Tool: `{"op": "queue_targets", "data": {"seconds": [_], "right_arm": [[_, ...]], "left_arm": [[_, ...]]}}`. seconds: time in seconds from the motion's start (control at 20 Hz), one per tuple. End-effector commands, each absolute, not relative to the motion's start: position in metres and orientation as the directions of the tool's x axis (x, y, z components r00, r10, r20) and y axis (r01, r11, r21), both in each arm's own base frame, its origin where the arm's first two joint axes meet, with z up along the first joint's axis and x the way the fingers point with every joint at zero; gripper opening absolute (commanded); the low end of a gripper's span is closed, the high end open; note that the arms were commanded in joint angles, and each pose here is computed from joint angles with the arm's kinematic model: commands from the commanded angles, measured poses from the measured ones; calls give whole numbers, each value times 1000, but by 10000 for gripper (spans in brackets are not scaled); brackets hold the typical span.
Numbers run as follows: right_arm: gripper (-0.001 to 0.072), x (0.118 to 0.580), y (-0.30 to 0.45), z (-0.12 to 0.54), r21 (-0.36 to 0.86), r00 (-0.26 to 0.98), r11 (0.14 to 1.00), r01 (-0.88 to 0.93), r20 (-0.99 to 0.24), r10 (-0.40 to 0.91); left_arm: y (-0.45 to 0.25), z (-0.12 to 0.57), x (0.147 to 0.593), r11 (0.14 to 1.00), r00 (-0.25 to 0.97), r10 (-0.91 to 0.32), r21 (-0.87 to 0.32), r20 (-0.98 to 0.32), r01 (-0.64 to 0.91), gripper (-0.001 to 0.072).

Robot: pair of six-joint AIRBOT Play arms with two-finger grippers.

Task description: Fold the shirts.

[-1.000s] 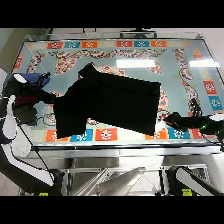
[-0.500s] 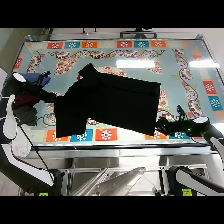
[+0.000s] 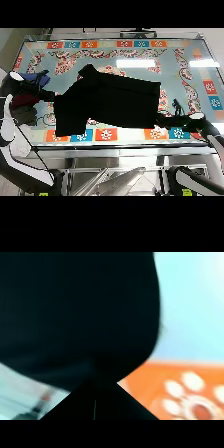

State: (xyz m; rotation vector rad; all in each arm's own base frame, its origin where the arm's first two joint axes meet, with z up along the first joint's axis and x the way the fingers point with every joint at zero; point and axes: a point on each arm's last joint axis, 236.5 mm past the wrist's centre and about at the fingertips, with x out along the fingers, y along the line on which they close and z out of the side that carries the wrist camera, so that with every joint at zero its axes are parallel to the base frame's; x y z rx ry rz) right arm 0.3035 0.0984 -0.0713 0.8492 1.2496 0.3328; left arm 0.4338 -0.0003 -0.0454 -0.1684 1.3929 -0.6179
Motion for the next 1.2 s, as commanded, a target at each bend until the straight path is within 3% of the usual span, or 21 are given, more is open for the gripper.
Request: {"op": "queue_targets", "data": {"seconds": [0.0, 0.1, 0.2, 0.3, 0.4, 0.45, 0.55, 0.7, 0.8, 0.9, 1.0, 1.15], "right_arm": [[17, 332, 81, 35, 769, 481, 639, 22, -569, 667], [18, 340, 54, 127, 734, 643, 669, -115, -458, 614], [18, 330, 27, 228, 656, 795, 720, -225, -304, 526], [17, 309, 13, 321, 533, 896, 793, -295, -134, 423], [17, 287, 18, 393, 388, 929, 855, -345, 13, 369], [17, 277, 28, 423, 347, 923, 858, -379, 80, 376], [18, 256, 52, 469, 266, 891, 851, -452, 179, 417], [18, 241, 67, 492, 178, 884, 872, -456, 199, 422], [18, 246, 61, 480, 179, 904, 888, -424, 152, 400], [18, 262, 47, 454, 223, 916, 889, -400, 80, 393], [18, 287, 40, 411, 343, 891, 833, -433, 23, 454], [18, 341, 39, 296, 533, 847, 755, -381, -126, 516]], "left_arm": [[-43, 49, 430, 675, 140, -723, -649, -677, 351, 20], [-66, 139, 415, 517, 200, -852, -717, -484, 469, 20], [-84, 253, 384, 330, 250, -944, -692, -217, 643, 20], [-93, 370, 330, 165, 239, -968, -527, 75, 834, 20], [-95, 460, 259, 94, 180, -942, -292, 284, 952, 20], [-96, 488, 229, 115, 173, -926, -188, 334, 975, 20], [-94, 516, 194, 270, 276, -894, -67, 354, 960, 20], [-80, 528, 187, 515, 494, -801, -31, 338, 856, 21], [-68, 525, 195, 562, 544, -772, -46, 328, 826, 21], [-60, 497, 227, 585, 599, -767, -131, 232, 800, 21], [-60, 438, 280, 614, 640, -768, -258, 25, 746, 21], [-74, 328, 362, 653, 611, -751, -409, -248, 637, 21]]}}
